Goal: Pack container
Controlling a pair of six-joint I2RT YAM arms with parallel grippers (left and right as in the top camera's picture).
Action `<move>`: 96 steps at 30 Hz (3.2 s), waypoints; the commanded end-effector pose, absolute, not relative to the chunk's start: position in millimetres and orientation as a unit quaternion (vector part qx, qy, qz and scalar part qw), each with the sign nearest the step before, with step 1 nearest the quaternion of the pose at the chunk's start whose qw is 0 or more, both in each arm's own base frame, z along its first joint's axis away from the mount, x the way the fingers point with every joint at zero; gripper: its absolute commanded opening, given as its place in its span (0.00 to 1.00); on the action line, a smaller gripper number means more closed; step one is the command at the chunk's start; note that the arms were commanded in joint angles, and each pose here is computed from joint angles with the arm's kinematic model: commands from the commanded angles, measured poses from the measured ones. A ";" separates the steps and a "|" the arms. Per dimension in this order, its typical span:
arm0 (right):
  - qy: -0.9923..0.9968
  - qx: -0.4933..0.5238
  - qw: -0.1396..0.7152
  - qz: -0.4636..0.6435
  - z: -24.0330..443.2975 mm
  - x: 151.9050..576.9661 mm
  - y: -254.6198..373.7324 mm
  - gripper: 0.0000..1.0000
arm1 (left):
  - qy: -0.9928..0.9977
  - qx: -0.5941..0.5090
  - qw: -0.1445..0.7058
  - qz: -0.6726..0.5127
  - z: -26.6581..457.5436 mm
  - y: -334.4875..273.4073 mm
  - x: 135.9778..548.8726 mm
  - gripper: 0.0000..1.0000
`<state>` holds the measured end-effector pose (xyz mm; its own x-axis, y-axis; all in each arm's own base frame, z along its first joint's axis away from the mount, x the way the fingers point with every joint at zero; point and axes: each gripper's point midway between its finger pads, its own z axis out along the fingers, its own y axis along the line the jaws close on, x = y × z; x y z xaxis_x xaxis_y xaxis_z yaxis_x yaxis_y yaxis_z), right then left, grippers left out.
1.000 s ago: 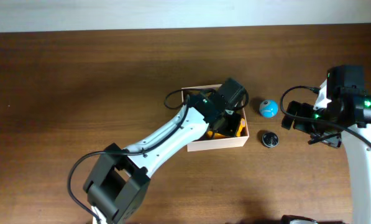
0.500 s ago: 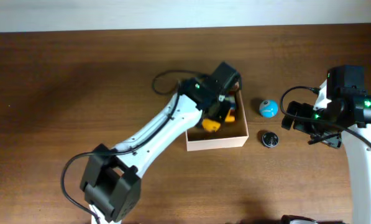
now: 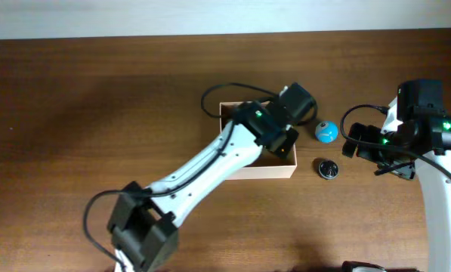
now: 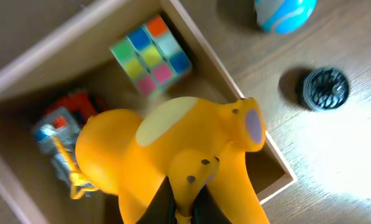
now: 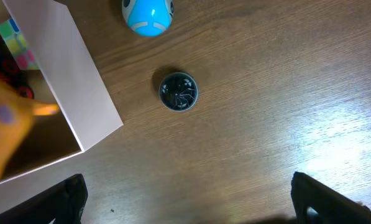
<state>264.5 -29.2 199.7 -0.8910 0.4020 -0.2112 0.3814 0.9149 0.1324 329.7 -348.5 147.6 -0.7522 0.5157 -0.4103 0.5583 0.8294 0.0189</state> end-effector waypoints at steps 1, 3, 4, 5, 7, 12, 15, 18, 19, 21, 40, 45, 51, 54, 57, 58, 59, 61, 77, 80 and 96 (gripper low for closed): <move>0.969 0.206 0.127 0.040 204.3 266.9 -32.6 0.99 | 0.944 0.286 0.161 -0.023 106.1 -350.7 319.2 0.02; 0.969 0.206 0.127 0.040 204.3 266.8 -32.7 0.99 | 0.946 0.288 0.147 -0.015 94.0 -352.0 314.6 0.03; 0.969 0.206 0.128 0.040 204.4 266.9 -32.7 0.99 | 0.947 0.289 0.142 -0.011 89.4 -351.6 313.0 0.04; 0.969 0.206 0.128 0.040 204.4 266.9 -32.7 0.98 | 0.948 0.289 0.136 -0.008 84.8 -350.9 312.4 0.07; 0.969 0.206 0.127 0.040 204.4 266.9 -32.7 0.99 | 0.949 0.287 0.129 -0.004 78.0 -350.7 310.9 0.19; 0.969 0.206 0.130 0.040 204.7 267.9 -32.8 0.99 | 0.950 0.284 0.129 -0.004 78.6 -351.2 312.2 0.58; 0.969 0.206 0.129 0.040 204.5 267.5 -32.7 0.99 | 0.951 0.276 0.139 -0.009 93.8 -347.5 317.8 0.69; 0.969 0.206 0.127 0.040 204.2 266.6 -32.4 0.99 | 0.951 0.270 0.150 -0.011 111.6 -342.6 322.0 0.75; 0.969 0.206 0.127 0.040 204.3 266.7 -32.4 0.99 | 0.951 0.266 0.157 -0.009 118.8 -339.2 324.9 0.79; 0.969 0.206 0.127 0.040 204.2 266.6 -32.5 0.99 | 0.950 0.261 0.171 -0.010 132.9 -335.7 329.9 0.84; 0.972 0.181 0.143 0.037 206.4 274.0 -33.5 0.99 | 0.963 0.102 0.250 0.007 249.7 -174.4 382.0 0.99; 0.972 0.177 0.150 0.036 207.3 277.0 -34.1 0.99 | 0.972 0.051 0.227 0.035 251.3 -115.2 384.4 1.00; 0.969 0.176 0.170 0.037 208.4 290.0 -36.3 0.99 | 0.977 -0.007 0.205 0.054 247.3 -64.3 386.7 0.99; 0.971 0.171 0.166 0.036 200.5 299.5 -37.8 0.99 | 0.977 -0.032 0.203 0.059 247.1 -44.7 389.2 0.99; 0.976 0.153 0.152 0.033 183.8 313.8 -40.2 0.99 | 0.976 -0.052 0.201 0.063 247.2 -28.8 390.6 0.99; 0.977 0.151 0.148 0.032 177.4 319.4 -41.1 0.99 | 0.976 -0.057 0.201 0.064 247.1 -24.8 390.9 0.99; 0.978 0.149 0.140 0.032 168.8 325.0 -41.9 0.99 | 0.976 -0.059 0.201 0.065 247.2 -22.6 391.1 0.99; 0.981 0.151 0.118 0.033 149.7 333.2 -43.3 0.99 | 0.975 -0.063 0.201 0.065 247.2 -19.9 391.3 0.99; 0.992 0.094 0.068 0.050 47.9 387.2 -10.3 0.99 | 0.975 -0.063 0.201 0.065 247.2 -19.9 391.3 0.99; 0.992 0.093 0.069 0.046 37.0 393.3 -11.0 0.99 | 0.975 -0.063 0.201 0.065 247.2 -19.9 391.3 0.99; 0.992 0.094 0.083 0.036 24.5 405.4 -15.1 0.68 | 0.975 -0.063 0.201 0.065 247.1 -19.9 391.2 0.99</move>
